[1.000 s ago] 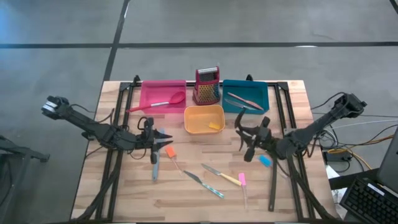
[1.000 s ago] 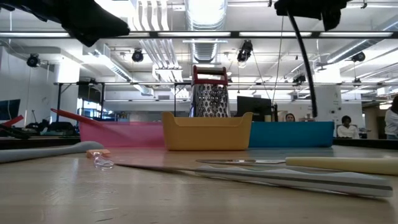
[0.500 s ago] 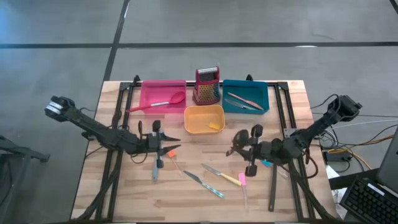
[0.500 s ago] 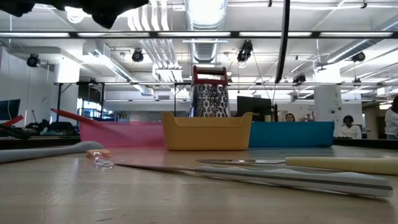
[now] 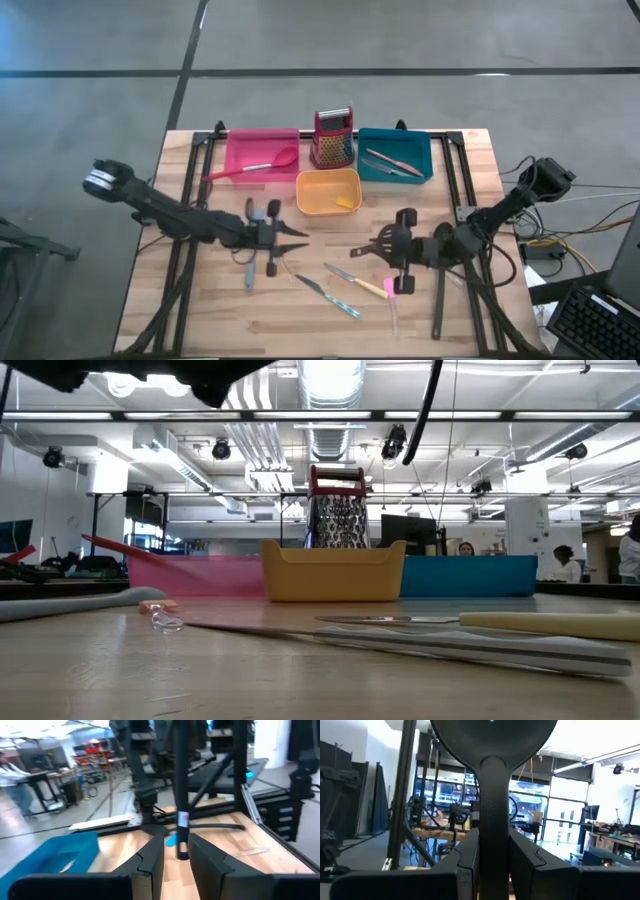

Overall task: Pick & Place Kitchen Items
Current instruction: Put the left black serving spoon into the red bin

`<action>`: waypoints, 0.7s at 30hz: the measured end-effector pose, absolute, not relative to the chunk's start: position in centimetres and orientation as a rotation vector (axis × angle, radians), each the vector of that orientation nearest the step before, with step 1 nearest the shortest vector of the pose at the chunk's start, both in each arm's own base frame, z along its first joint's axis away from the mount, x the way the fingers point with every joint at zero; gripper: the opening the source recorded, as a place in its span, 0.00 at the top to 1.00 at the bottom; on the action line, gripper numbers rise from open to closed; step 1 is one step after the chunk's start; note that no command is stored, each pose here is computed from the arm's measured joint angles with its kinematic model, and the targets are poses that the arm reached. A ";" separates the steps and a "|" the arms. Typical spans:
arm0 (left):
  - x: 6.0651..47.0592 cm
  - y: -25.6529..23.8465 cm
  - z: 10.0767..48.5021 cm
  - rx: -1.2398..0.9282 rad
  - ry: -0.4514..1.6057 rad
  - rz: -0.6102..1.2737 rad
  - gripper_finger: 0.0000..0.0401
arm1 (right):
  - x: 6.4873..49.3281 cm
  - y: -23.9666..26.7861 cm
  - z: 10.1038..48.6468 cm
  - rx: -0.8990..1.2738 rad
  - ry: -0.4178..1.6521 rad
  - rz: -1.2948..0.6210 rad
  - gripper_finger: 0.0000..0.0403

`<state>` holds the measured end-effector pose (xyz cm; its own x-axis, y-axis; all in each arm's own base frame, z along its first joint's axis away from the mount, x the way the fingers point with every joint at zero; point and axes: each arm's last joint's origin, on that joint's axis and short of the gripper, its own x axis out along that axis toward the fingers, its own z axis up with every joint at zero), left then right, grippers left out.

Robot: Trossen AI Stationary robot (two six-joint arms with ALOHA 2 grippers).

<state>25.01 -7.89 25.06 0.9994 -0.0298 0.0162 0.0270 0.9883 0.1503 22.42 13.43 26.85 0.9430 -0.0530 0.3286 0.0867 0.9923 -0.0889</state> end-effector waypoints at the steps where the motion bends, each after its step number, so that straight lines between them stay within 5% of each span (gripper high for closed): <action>1: 25.7 -8.0 25.0 0.152 -0.010 -0.038 0.75 | 22.4 13.4 26.9 -0.102 -0.332 -0.072 0.85; 11: 32.2 -9.1 25.3 0.211 0.092 -0.028 0.51 | 22.4 13.4 26.8 -0.104 -0.326 -0.071 0.85; 21: 36.5 -10.5 24.9 0.281 0.127 -0.036 0.49 | 22.4 13.4 26.8 -0.105 -0.324 -0.071 0.85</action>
<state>36.53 -10.48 24.86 0.9914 -0.0180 -0.1300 0.0535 0.9601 0.2745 22.41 13.42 26.83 0.9456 -0.0523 0.3210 0.0859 0.9921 -0.0914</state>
